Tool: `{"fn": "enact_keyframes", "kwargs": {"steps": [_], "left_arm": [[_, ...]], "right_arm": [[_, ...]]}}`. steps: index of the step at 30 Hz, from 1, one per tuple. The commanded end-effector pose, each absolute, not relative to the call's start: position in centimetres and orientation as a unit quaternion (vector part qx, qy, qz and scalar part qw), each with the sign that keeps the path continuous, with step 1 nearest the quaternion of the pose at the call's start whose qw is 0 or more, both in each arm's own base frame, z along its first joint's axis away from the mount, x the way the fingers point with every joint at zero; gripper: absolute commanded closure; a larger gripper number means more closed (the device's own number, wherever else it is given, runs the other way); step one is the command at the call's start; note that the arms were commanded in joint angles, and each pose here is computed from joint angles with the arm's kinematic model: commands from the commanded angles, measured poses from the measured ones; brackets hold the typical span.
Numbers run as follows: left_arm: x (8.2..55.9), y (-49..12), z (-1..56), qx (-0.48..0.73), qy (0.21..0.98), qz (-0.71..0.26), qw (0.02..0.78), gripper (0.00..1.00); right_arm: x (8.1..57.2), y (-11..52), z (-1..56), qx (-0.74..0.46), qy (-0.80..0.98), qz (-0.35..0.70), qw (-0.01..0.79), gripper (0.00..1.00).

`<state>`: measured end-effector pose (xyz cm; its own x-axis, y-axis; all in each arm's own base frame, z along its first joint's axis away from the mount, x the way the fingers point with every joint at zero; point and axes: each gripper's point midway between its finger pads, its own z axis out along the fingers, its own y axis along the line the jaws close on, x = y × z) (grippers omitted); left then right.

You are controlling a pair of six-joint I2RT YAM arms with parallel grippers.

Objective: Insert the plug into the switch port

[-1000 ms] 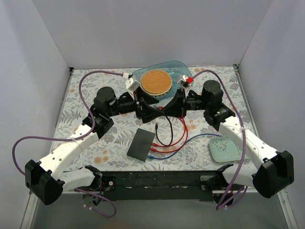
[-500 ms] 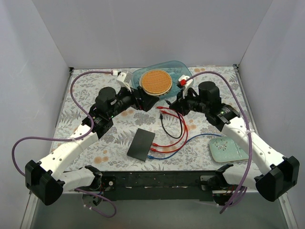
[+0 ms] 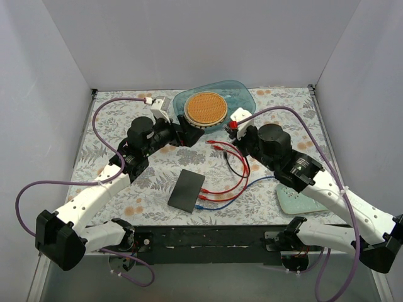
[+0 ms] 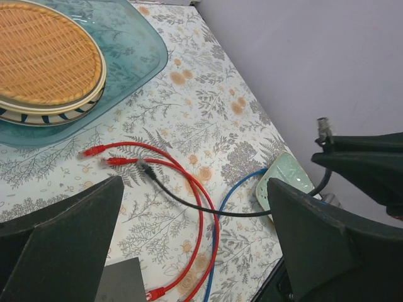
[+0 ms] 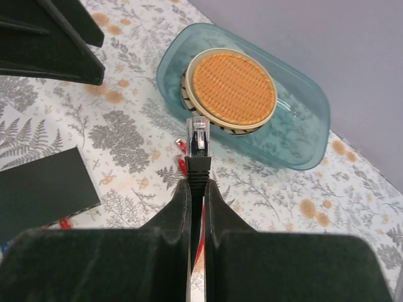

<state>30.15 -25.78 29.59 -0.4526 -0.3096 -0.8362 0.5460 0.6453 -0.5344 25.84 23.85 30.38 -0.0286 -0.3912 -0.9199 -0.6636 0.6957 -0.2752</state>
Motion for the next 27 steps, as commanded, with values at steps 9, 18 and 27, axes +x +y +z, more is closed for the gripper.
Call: {"fn": "enact_keyframes", "kwargs": {"steps": [9, 18, 27], "left_arm": [[30.6, -24.9, 28.2, 0.063, 0.758, -0.404, 0.509, 0.02], [30.8, -23.5, 24.1, 0.023, 0.794, -0.378, 0.476, 0.03], [29.4, -21.8, 16.1, -0.030, 0.851, -0.338, 0.400, 0.16]], "right_arm": [[25.8, 21.7, 34.6, -0.335, 0.658, 0.058, 0.672, 0.99], [24.5, 24.4, 27.7, -0.404, 0.685, 0.100, 0.598, 0.99], [22.0, 27.8, 18.3, -0.480, 0.712, 0.165, 0.485, 0.99]]}}
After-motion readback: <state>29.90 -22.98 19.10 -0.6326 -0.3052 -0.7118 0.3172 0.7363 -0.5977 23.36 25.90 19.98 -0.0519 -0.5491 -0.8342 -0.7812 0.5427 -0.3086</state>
